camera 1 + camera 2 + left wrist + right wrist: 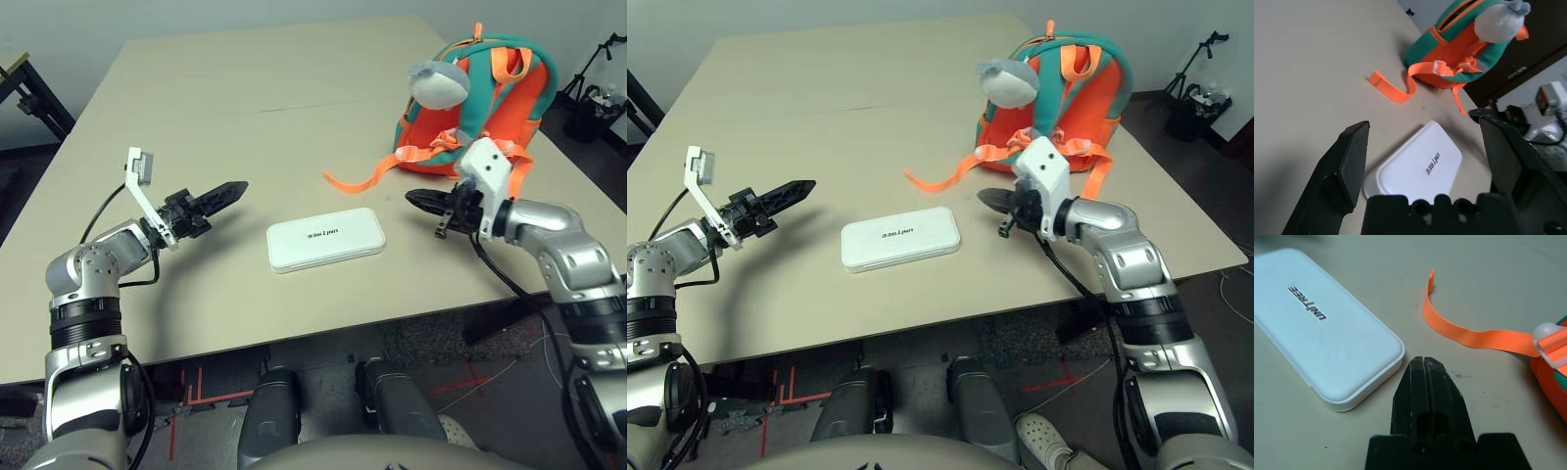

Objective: Put the pencil case into the backpack and zip it.

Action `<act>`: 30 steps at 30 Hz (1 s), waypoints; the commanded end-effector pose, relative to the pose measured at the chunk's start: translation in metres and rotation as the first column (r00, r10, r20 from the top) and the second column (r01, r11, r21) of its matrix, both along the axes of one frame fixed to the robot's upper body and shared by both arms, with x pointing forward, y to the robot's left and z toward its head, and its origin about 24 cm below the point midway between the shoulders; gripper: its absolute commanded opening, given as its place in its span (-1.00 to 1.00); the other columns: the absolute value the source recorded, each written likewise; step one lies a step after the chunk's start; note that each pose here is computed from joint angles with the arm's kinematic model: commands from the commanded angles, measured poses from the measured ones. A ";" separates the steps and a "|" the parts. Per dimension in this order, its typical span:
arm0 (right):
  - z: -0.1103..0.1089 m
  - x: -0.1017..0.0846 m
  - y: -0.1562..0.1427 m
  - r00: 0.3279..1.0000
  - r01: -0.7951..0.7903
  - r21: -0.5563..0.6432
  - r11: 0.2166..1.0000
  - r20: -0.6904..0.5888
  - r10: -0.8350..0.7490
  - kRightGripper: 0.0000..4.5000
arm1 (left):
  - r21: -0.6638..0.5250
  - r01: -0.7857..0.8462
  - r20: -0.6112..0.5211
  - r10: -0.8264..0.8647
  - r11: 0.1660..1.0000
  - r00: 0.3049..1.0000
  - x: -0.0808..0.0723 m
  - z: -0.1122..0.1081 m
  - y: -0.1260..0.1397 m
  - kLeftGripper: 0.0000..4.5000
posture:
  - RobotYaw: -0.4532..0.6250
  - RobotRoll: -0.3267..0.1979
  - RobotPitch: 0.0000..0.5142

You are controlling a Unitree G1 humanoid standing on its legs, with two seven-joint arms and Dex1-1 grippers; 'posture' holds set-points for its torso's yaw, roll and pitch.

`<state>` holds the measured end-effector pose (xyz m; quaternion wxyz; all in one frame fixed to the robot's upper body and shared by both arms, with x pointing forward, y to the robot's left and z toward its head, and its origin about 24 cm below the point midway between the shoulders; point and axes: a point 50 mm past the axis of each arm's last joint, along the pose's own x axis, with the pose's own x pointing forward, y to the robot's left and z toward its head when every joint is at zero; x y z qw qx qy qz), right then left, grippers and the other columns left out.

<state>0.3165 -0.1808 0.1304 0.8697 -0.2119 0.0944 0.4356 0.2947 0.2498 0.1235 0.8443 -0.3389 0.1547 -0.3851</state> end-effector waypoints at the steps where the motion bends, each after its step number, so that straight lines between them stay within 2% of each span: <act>1: -0.005 0.004 0.004 0.999 -0.042 -0.062 0.997 0.001 0.042 -0.98 | -0.016 0.007 -0.065 -0.009 1.000 0.998 0.003 -0.005 0.004 1.00 | -0.35 0.25 -0.64; 5: -0.007 0.005 0.004 0.998 -0.059 -0.083 0.995 0.004 0.059 -0.98 | -0.041 -0.005 -0.207 -0.004 0.999 0.978 0.005 -0.015 0.008 1.00 | -0.36 0.25 -0.64; 8: -0.009 0.006 0.004 0.998 -0.063 -0.103 0.993 0.009 0.064 -0.98 | -0.135 0.096 -0.320 -0.135 0.986 0.938 -0.003 -0.017 0.001 1.00 | -0.36 0.25 -0.64; 10: -0.010 0.006 0.002 0.998 -0.061 -0.116 0.991 0.011 0.063 -0.98 | -0.122 0.112 -0.372 -0.149 0.986 0.916 -0.005 -0.023 -0.001 1.00 | -0.37 0.25 -0.64; 16: -0.012 0.004 -0.003 0.999 -0.049 -0.137 0.989 0.013 0.051 -0.98 | -0.083 0.142 -0.439 -0.165 0.986 0.883 -0.002 -0.034 -0.005 1.00 | -0.39 0.25 -0.64; 27: -0.013 0.003 -0.008 0.999 -0.042 -0.179 0.983 0.020 0.047 -0.98 | -0.131 0.227 -0.518 -0.262 0.965 0.815 -0.002 -0.037 -0.016 1.00 | -0.42 0.25 -0.62; 30: -0.018 0.000 -0.009 0.998 -0.056 -0.221 0.974 0.013 0.060 -0.98 | -0.142 0.226 -0.549 -0.266 0.964 0.792 -0.002 -0.042 -0.018 1.00 | -0.42 0.25 -0.61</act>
